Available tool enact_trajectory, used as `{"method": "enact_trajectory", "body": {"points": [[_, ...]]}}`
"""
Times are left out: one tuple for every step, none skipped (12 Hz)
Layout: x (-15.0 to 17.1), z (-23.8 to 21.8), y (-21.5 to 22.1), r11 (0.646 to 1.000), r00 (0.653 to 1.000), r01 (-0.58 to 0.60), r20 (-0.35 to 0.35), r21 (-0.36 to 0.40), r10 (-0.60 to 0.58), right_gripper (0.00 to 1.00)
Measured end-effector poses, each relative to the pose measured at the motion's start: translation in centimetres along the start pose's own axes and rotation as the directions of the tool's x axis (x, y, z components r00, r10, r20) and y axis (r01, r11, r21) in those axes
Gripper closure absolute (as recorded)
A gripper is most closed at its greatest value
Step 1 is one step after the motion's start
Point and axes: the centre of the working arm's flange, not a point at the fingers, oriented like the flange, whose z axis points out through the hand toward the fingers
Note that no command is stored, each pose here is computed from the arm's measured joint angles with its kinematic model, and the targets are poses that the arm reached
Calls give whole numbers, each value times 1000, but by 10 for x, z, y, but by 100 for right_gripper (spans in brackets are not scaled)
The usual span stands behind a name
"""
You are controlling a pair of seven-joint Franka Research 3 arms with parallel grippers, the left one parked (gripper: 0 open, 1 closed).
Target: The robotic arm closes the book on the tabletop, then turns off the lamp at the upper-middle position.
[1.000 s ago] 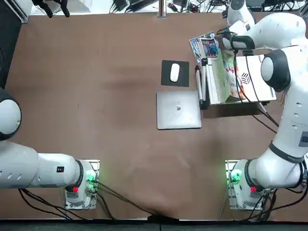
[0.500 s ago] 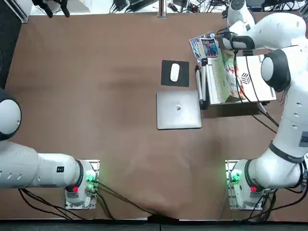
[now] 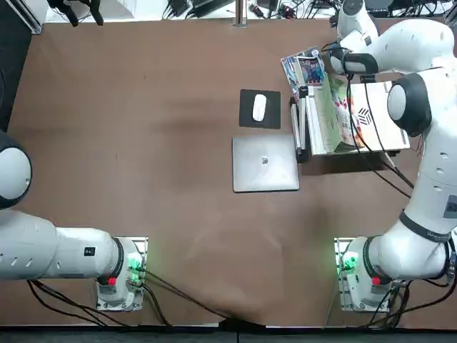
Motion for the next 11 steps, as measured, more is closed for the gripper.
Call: {"method": "enact_trajectory", "body": {"points": [[0,0,0,1000,1000,-1,-1,1,1,99],[-1,0,1,1000,1000,-2,-5,5,2,99],[-1,0,1,1000,1000,-3,-6,7,3,99],[-1,0,2,1000,1000,-5,-7,10,5,99],[-1,1,3,1000,1000,-9,-10,13,9,99],[-1,1,4,1000,1000,-12,-14,17,13,99],[-1,2,6,1000,1000,-15,-18,21,16,99],[-1,3,7,1000,1000,-18,-21,23,18,99],[-1,3,8,999,1000,-21,-22,27,22,99],[-1,3,10,999,999,-26,-22,34,27,99],[-1,4,11,999,999,-33,-20,44,33,99]]}}
